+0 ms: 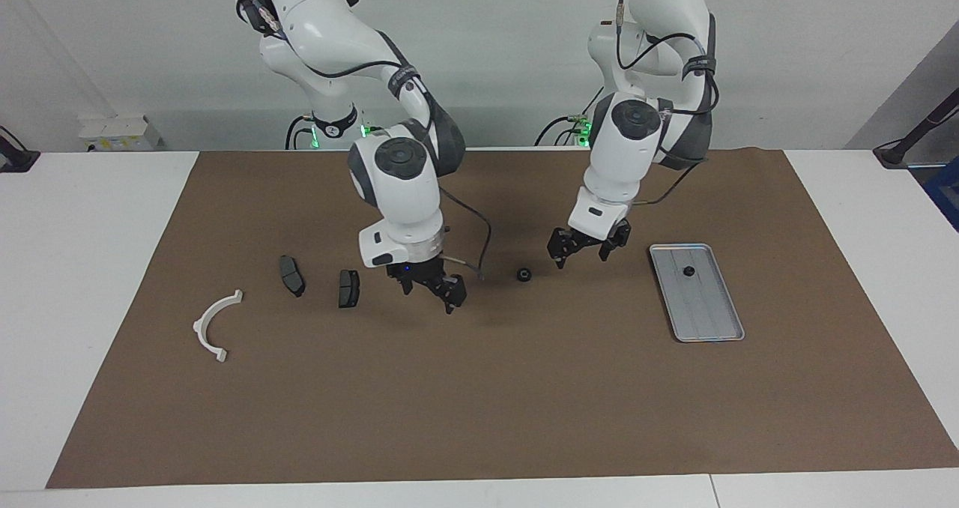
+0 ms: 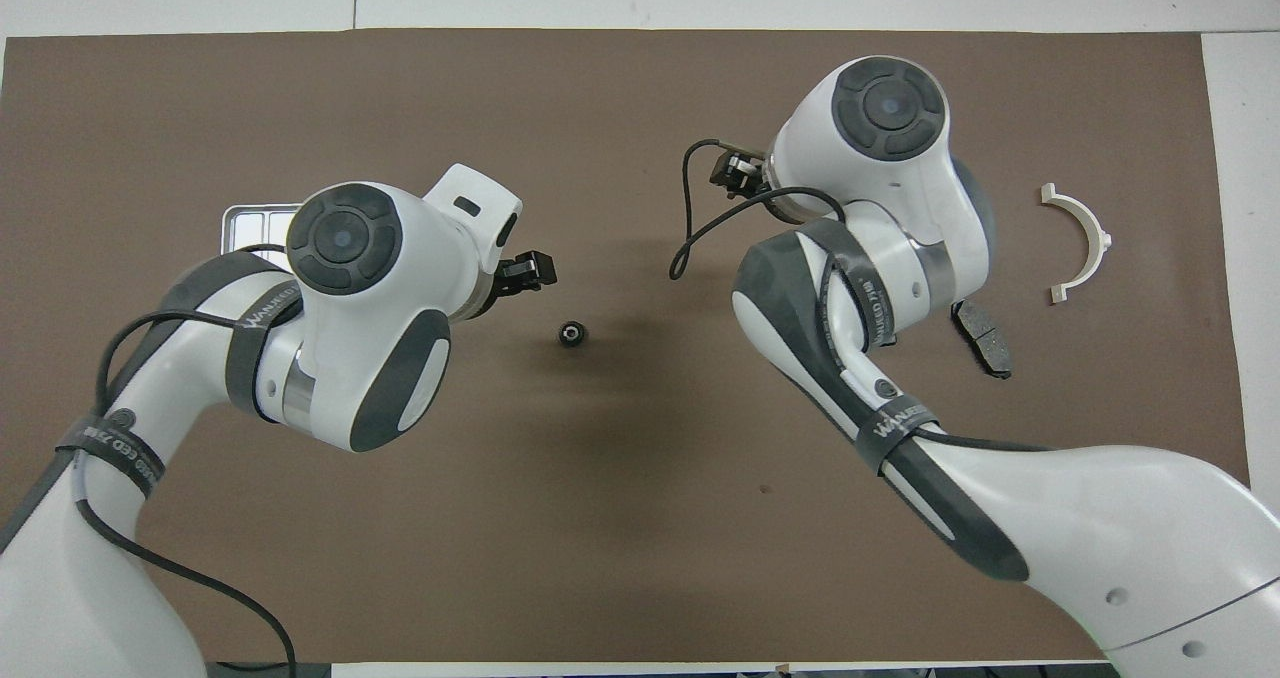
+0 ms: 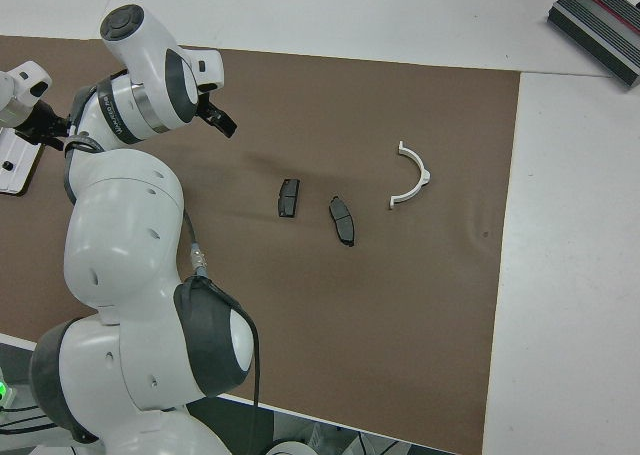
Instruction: Pick bearing gear from pile to tray
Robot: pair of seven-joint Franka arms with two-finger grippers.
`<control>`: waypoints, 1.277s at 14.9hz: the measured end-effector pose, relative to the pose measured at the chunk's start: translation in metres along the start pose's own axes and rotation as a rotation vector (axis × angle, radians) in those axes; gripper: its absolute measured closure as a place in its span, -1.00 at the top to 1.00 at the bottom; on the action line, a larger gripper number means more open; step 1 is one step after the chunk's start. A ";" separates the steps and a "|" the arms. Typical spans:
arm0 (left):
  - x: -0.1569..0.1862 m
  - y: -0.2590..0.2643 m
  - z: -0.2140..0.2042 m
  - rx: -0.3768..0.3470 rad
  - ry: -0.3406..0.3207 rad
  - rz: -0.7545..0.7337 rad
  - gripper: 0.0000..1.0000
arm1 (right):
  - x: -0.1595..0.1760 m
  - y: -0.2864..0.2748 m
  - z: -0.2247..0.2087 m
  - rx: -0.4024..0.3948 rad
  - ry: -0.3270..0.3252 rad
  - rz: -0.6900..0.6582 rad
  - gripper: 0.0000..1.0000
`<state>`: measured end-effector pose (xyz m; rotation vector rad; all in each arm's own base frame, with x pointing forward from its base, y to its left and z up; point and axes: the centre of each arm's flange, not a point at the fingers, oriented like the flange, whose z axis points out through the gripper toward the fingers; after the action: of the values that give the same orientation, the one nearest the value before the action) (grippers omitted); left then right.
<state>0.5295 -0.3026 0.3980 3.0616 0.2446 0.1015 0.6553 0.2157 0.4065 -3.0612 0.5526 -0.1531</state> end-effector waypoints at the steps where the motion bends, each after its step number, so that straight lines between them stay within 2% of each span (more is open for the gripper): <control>1: -0.007 0.011 0.010 0.006 0.004 -0.006 1.00 | 0.012 0.018 -0.003 -0.007 -0.003 -0.054 1.00; 3: -0.013 0.026 0.037 0.026 0.026 -0.023 0.96 | 0.031 0.049 -0.007 -0.020 -0.013 -0.139 1.00; 6: -0.018 0.037 0.072 0.039 0.027 -0.025 1.00 | 0.045 0.075 -0.011 -0.029 -0.021 -0.198 1.00; 7: -0.018 0.036 0.079 0.042 0.025 -0.025 0.90 | 0.047 0.079 -0.012 -0.030 -0.022 -0.207 1.00; 10: -0.018 0.036 0.087 0.046 0.021 -0.026 0.80 | 0.051 0.088 -0.014 -0.034 -0.026 -0.230 1.00; 15: -0.025 0.035 0.095 0.057 0.008 -0.046 0.81 | 0.069 0.126 -0.021 -0.042 -0.031 -0.312 1.00; 19: -0.042 0.042 0.104 0.071 -0.009 -0.047 0.81 | 0.065 0.133 -0.046 -0.046 -0.018 -0.360 1.00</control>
<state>0.5021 -0.3574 0.2946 3.1236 0.3266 0.0788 0.6656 0.0680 0.4523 -3.1726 -0.0018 -0.1209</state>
